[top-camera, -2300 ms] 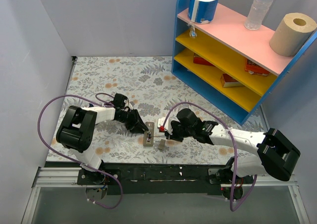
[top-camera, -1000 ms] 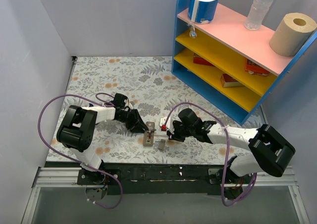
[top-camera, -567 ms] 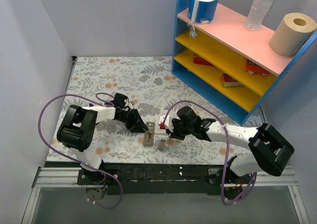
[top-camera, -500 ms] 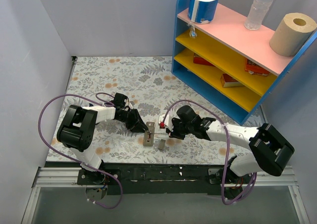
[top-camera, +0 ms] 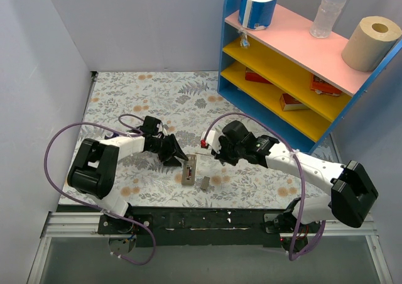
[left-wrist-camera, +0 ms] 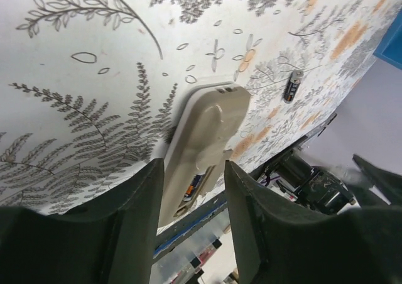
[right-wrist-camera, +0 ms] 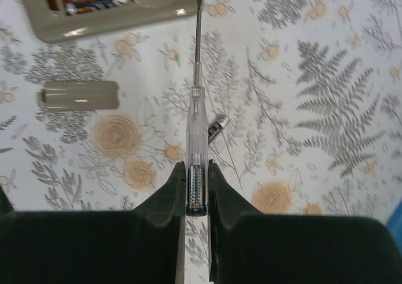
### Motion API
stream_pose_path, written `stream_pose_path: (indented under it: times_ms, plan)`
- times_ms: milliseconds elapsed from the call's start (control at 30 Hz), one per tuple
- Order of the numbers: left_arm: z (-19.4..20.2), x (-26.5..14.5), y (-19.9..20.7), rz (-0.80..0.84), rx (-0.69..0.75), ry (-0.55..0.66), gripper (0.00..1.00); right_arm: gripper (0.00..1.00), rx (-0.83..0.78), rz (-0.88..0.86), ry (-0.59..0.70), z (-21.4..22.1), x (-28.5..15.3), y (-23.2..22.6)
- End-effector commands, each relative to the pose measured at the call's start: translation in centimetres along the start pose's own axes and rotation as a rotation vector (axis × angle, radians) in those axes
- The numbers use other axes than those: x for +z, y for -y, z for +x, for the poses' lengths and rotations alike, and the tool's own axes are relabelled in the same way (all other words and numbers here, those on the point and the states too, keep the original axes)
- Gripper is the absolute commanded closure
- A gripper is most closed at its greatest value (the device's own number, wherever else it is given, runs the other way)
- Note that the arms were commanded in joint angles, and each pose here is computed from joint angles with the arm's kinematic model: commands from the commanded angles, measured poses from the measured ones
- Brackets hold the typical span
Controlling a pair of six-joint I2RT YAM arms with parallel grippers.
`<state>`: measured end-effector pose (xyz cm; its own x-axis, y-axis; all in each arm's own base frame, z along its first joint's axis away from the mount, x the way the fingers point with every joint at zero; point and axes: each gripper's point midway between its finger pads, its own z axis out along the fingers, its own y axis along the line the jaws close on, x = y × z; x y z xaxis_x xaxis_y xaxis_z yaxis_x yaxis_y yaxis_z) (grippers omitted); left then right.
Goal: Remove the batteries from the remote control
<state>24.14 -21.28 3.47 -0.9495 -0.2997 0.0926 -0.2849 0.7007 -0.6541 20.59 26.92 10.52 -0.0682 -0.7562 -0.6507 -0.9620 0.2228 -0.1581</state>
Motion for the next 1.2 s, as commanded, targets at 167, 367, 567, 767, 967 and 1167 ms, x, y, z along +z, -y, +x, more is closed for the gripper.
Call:
stream_pose_path:
  times_ms: [167,367,567,767,967,1167]
  plan:
    - [1.1,-1.4,0.8,0.034,0.093,0.031,0.52,0.99,0.147,0.309,-0.355,4.9,-3.6,5.0]
    - [2.2,-1.5,0.3,0.025,0.112,0.028,0.50,0.99,0.199,0.376,-0.473,7.3,-4.8,5.7]
    - [2.4,-1.5,-0.3,0.015,0.116,0.032,0.50,0.99,0.232,0.396,-0.546,9.1,-5.4,5.6]
    - [2.7,-1.6,-0.4,0.020,0.120,0.032,0.49,0.99,0.282,0.347,-0.560,10.1,-5.3,3.9]
    - [2.9,-1.6,-0.2,0.036,0.127,0.025,0.48,0.99,0.297,0.336,-0.575,10.4,-5.6,3.4]
    - [3.1,-1.8,-0.2,0.045,0.125,0.023,0.47,0.99,0.301,0.325,-0.576,10.6,-5.4,3.2]
